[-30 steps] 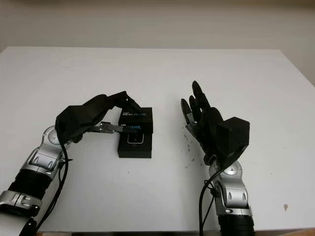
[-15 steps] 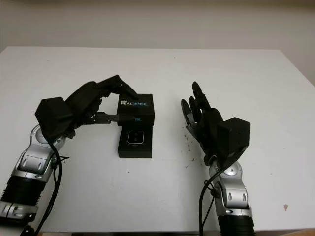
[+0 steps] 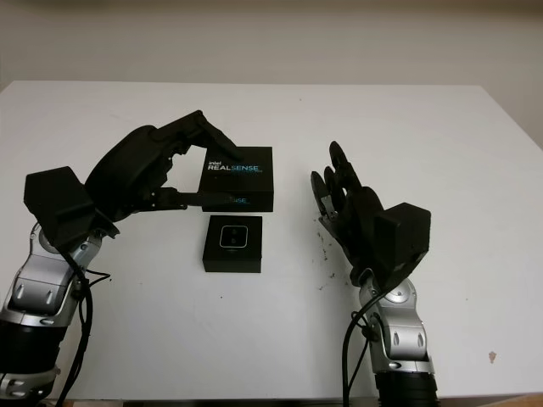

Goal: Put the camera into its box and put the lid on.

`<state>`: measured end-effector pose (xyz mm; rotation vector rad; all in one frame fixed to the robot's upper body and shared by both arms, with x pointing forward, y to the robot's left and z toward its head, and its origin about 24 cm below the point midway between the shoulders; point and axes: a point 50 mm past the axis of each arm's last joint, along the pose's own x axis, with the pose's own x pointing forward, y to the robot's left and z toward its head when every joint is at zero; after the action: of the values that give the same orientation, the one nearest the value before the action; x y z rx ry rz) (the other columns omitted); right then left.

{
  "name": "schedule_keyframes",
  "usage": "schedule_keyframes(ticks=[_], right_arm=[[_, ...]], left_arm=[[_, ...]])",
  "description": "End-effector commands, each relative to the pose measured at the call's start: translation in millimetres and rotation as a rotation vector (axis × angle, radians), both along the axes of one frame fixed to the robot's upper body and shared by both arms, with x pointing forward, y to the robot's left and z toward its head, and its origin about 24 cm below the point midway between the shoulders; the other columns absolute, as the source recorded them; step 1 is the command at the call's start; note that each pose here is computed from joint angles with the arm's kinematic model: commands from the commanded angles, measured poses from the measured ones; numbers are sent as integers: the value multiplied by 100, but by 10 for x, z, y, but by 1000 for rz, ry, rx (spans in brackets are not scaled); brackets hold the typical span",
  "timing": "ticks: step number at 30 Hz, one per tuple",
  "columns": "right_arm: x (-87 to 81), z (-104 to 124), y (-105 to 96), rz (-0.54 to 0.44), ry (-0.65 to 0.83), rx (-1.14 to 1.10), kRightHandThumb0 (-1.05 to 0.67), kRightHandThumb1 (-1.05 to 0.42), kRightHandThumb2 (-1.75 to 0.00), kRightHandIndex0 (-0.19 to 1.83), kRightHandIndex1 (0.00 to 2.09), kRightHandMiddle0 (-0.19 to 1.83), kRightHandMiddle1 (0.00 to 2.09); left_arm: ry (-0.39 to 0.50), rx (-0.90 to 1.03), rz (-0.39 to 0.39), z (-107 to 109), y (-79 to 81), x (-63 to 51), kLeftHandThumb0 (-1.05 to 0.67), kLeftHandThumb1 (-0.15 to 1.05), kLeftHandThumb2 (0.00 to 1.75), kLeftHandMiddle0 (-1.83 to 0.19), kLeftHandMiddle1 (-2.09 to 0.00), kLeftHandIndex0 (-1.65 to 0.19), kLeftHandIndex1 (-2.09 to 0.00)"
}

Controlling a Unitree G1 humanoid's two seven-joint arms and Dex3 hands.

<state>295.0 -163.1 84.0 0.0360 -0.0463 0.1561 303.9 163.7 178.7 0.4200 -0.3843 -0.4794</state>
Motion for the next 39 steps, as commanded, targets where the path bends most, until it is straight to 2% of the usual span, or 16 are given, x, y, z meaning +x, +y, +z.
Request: schedule_keyframes(ticks=[1,10,15,21,30,39], right_arm=[[3,43,5,6,-23,-9,-66,-105,-43,-2,5,-1,5],[10,47,-10,7,-28,-8,-67,-105,-42,-2,5,-1,5],[16,63,-19,-12,-38,-15,-67,-105,-42,-1,6,0,6],[37,100,-21,-26,-71,2,-69,-105,-45,0,6,-1,5],[60,119,-41,-31,-82,2,-70,-105,-44,0,6,-1,5],[55,116,-54,-35,-82,3,-70,-105,-43,1,6,0,6]], left_arm=[[5,-15,-5,-25,19,-37,-18,105,8,-31,-154,-23,-139],[40,16,-3,-247,55,-59,-19,105,8,-26,-160,-19,-147],[22,59,-9,-344,59,-88,-18,105,7,-28,-158,-21,-146],[38,126,12,-572,30,-171,-19,105,8,-33,-148,-25,-140],[30,213,6,-689,-18,-186,-19,105,10,-29,-150,-25,-142],[28,241,14,-678,-12,-167,-16,105,10,-29,-146,-26,-138]])
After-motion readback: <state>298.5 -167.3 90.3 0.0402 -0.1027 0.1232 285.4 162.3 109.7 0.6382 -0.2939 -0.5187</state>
